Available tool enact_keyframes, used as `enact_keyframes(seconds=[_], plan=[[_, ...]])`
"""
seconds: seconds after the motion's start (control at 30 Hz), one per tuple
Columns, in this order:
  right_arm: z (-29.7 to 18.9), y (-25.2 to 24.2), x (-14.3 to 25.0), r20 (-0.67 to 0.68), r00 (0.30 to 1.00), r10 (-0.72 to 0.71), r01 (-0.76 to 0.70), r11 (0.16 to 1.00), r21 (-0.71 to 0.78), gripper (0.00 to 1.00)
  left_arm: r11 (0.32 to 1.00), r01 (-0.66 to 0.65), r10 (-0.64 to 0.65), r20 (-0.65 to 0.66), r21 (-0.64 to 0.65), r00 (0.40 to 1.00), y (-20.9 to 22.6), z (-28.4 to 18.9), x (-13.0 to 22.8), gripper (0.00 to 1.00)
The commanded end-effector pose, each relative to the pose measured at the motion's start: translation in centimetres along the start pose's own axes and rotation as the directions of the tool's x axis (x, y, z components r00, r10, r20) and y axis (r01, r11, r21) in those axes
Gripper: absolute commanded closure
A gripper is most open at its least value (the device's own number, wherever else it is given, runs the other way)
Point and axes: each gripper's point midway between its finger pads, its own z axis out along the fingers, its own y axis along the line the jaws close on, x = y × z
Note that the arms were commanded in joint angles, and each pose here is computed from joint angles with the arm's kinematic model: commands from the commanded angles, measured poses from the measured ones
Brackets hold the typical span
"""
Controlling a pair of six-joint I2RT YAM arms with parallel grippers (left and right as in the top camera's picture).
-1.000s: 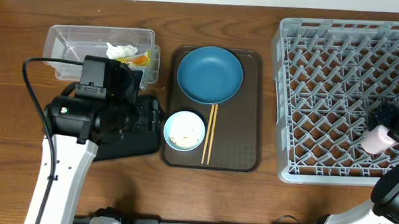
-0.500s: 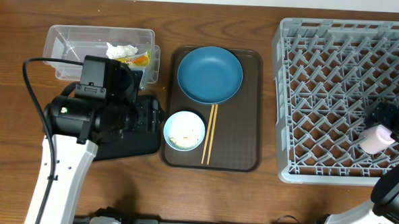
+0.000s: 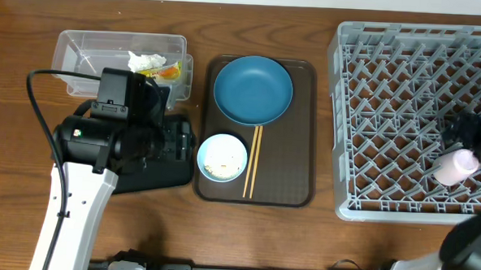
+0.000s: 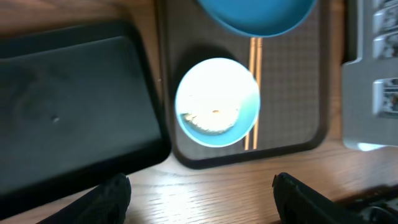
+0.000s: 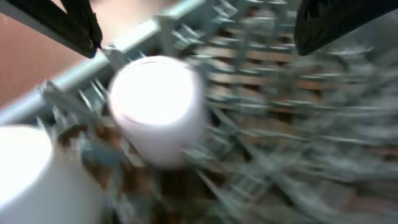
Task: Sort waste into correct bins and load items into the dishwasher rack
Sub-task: 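Release the pink cup in the rack and reach right gripper to blue plate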
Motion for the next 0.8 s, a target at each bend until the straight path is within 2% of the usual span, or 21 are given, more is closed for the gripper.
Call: enact_keyframes(seconds=[0.0, 0.07, 0.17, 0.4, 0.53, 0.6, 0.77], plan=[[-7.4, 6.6, -1.0, 0.229, 0.963, -0.141, 0.192, 0.956, -0.221, 0.04, 0.997, -0.008, 0.008, 0.009, -0.076, 1.000, 1.4, -0.2, 0.0, 0.24], [-10.2, 10.7, -0.3, 0.327, 0.923, -0.202, 0.308, 0.898, -0.314, 0.04, 0.993, 0.024, -0.022, 0.017, -0.118, 1.000, 2.1, -0.3, -0.1, 0.24], [-12.0, 15.2, 1.4, 0.395, 0.872, -0.289, 0.436, 0.827, -0.355, 0.04, 0.983, 0.074, -0.069, 0.032, -0.166, 0.997, 2.9, -0.4, -0.2, 0.24], [-10.9, 25.7, 7.3, 0.427, 0.746, -0.511, 0.661, 0.649, -0.377, 0.05, 0.980, 0.085, -0.082, 0.025, -0.178, 0.996, 3.2, -0.3, -0.1, 0.24], [-7.5, 29.2, 8.9, 0.393, 0.728, -0.561, 0.679, 0.671, -0.298, 0.07, 0.980, 0.085, -0.082, 0.025, -0.178, 0.996, 3.2, -0.3, 0.0, 0.24], [-5.5, 30.5, 9.3, 0.373, 0.741, -0.558, 0.660, 0.706, -0.257, 0.11, 0.980, 0.085, -0.082, 0.025, -0.178, 0.996, 3.2, -0.3, 0.0, 0.24], [-0.5, 33.7, 10.8, 0.322, 0.757, -0.569, 0.645, 0.730, -0.227, 0.21, 0.980, 0.085, -0.082, 0.025, -0.178, 0.996, 3.2, -0.3, 0.0, 0.24]])
